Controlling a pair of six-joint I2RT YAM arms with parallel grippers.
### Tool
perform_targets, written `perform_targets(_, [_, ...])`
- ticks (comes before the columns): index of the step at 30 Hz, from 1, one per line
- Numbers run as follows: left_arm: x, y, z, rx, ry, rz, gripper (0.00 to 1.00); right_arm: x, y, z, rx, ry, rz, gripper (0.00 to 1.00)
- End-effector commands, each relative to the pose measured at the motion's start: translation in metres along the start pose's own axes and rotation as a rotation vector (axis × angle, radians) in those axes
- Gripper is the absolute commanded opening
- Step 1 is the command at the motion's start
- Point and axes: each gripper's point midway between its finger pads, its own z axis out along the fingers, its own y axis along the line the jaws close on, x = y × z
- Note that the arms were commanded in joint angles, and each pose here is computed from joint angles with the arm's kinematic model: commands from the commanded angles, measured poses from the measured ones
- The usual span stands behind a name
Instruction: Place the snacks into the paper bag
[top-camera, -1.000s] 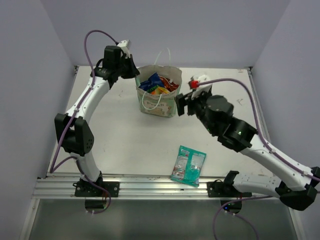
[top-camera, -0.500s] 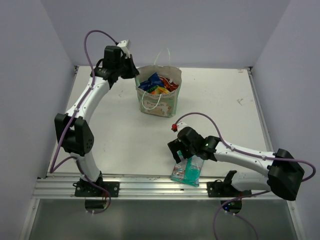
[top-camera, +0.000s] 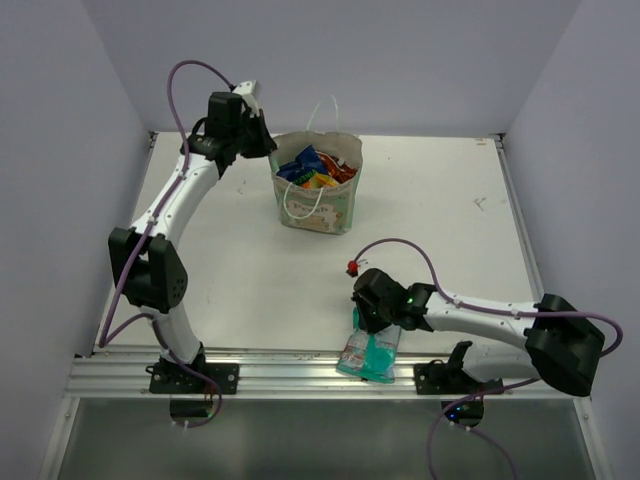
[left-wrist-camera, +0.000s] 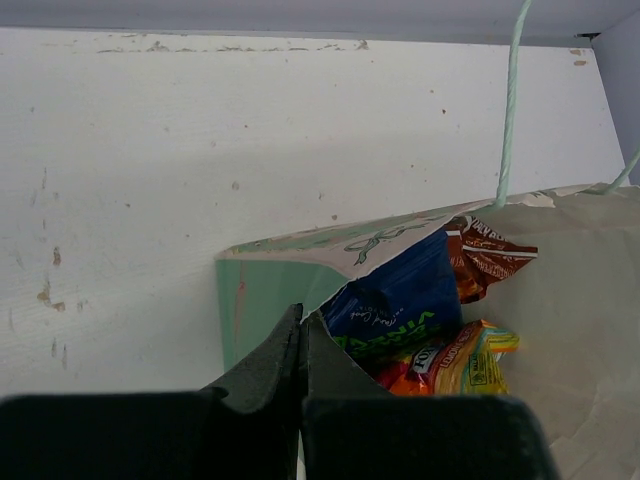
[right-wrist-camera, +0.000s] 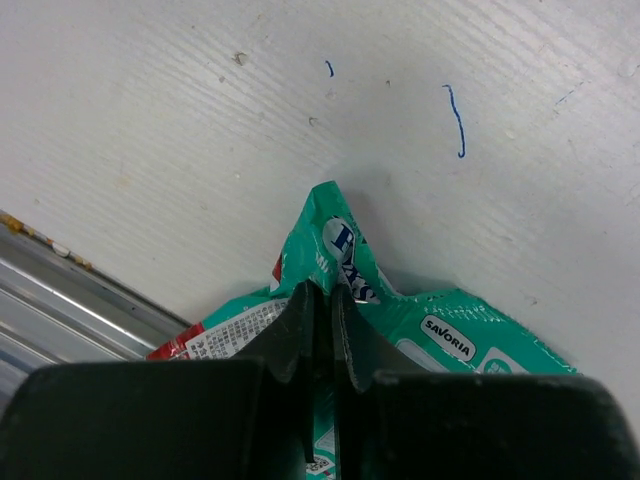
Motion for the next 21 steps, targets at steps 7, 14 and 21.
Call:
perform_targets(7, [-0.015, -0.005, -0.022, -0.013, -0.042, -0.002, 0.00, -0.028, -0.001, -0.045, 0.065, -0.042, -0.021, 0.00])
perform_targets(14, [-0.020, -0.007, -0.024, -0.014, -0.055, 0.005, 0.00, -0.186, 0.003, -0.158, 0.262, -0.455, -0.131, 0.00])
perform_targets(21, [-0.024, -0.011, -0.024, 0.003, -0.062, 0.006, 0.00, -0.351, 0.012, -0.233, 0.436, -0.856, -0.223, 0.00])
